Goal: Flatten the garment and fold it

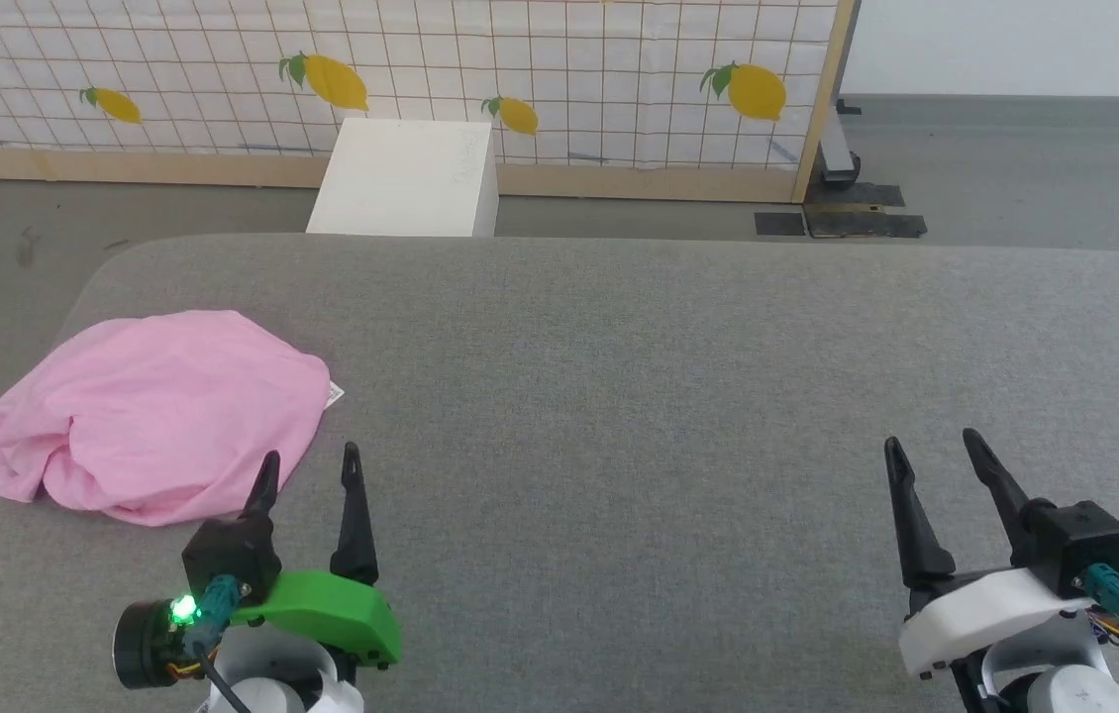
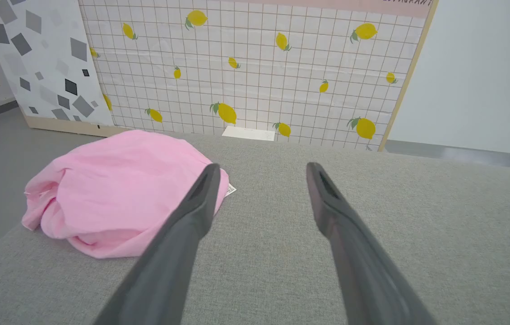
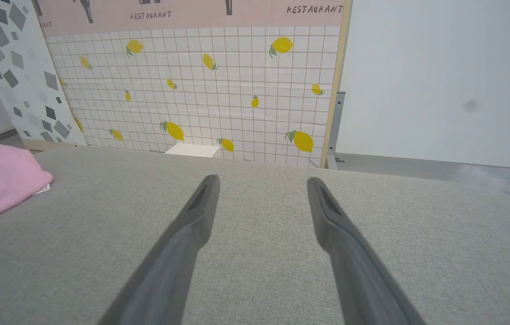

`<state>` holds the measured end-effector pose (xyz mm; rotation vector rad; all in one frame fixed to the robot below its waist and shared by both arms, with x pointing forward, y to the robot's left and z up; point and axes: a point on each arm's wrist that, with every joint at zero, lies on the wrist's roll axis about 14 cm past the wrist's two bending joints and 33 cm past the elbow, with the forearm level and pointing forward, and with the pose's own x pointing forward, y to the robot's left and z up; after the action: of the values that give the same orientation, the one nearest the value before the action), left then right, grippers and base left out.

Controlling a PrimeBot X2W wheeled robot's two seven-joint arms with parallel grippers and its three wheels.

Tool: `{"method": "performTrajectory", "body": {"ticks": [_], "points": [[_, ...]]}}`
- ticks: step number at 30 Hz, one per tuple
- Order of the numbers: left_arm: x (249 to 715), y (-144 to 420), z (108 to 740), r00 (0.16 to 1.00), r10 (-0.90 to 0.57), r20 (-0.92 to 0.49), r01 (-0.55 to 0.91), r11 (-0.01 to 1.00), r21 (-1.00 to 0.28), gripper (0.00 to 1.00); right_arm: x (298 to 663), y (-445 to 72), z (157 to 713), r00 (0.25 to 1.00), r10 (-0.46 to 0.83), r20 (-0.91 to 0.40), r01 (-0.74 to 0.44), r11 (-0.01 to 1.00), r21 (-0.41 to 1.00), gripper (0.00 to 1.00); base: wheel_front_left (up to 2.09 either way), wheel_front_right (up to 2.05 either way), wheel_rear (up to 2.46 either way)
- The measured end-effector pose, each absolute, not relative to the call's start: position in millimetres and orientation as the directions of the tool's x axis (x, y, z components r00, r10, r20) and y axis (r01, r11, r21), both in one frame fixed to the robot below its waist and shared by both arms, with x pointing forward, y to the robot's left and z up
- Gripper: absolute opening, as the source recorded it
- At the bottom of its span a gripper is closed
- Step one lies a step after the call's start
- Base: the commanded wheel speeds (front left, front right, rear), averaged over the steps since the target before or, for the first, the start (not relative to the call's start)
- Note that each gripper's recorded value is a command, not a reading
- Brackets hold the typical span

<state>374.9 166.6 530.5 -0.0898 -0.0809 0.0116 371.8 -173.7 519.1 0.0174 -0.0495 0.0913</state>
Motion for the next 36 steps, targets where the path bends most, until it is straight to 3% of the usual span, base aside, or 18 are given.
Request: {"method": "performTrajectory", "body": {"ticks": [36], "points": [[377.7, 156.7, 521.3, 0.996, 0.008, 0.093, -0.001, 0.997, -0.075, 1.00, 376.0, -181.4, 517.7, 0.994, 0.063, 0.091, -0.067, 0.997, 0.047, 1.00, 0.00, 0.00, 0.00]]}}
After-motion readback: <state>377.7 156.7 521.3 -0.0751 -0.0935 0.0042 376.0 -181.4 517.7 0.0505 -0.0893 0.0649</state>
